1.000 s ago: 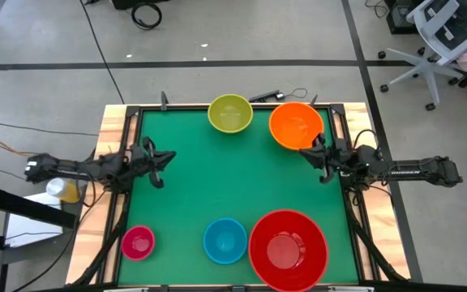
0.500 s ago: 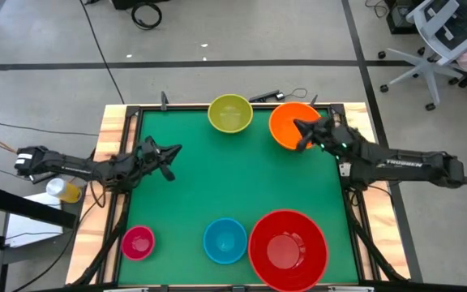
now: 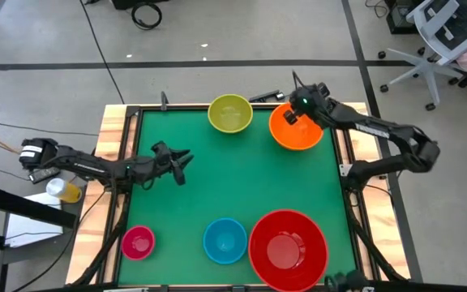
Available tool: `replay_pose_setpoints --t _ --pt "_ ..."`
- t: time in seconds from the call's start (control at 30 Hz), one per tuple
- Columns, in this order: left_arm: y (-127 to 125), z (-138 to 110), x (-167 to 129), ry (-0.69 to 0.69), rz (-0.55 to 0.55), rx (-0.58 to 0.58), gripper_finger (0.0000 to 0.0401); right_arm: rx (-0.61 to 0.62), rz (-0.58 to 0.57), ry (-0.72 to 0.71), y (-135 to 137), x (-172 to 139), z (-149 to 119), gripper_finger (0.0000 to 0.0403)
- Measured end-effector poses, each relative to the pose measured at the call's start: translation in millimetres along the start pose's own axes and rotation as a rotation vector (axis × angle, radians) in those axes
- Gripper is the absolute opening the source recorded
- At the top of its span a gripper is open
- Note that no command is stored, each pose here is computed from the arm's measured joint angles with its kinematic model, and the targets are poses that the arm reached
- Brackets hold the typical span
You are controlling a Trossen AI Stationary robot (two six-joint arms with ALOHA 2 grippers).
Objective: Nest bowls inside each other
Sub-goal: Stack the orange bowl on top of the red bowl
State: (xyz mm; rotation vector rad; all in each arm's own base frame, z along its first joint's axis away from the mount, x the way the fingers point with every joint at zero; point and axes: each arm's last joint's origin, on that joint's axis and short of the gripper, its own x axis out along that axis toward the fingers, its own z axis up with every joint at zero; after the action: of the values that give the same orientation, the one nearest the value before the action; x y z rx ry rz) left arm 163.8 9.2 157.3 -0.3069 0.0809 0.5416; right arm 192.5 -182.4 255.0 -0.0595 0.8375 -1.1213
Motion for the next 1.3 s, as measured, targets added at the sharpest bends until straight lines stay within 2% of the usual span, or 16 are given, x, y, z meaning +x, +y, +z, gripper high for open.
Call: replay_pose_setpoints --t 0.1,0.2,0.4,0.6,0.7,0.97,1.13,1.3 --pt "-3 -8 1 0.056 -0.036 0.029 0.0175 0.029 -0.042 0.143 -10 25 -3 0.0202" --pt "-4 -9 3 0.051 -0.032 0.049 0.019 0.077 -0.044 0.269 -22 46 -11 0.0229" --pt "-3 -9 5 0.046 -0.021 0.047 0.0194 0.136 -0.025 0.409 -37 74 -23 0.0239" --pt "-3 -9 5 0.045 -0.021 0.046 0.0194 0.198 -0.055 0.425 -53 81 -25 0.0238" --pt "-3 -9 5 0.045 -0.021 0.047 0.0194 0.211 -0.027 0.437 -55 80 -27 0.0238" --pt "-3 -9 5 0.044 -0.022 0.048 0.0194 0.174 -0.052 0.337 -67 60 -15 0.0238" --pt "-3 -8 5 0.043 -0.022 0.047 0.0194 0.209 -0.109 0.29 -75 44 -9 0.0238" --pt "-3 -8 5 0.044 -0.022 0.048 0.0194 0.218 -0.069 0.381 -69 47 -18 0.0238"
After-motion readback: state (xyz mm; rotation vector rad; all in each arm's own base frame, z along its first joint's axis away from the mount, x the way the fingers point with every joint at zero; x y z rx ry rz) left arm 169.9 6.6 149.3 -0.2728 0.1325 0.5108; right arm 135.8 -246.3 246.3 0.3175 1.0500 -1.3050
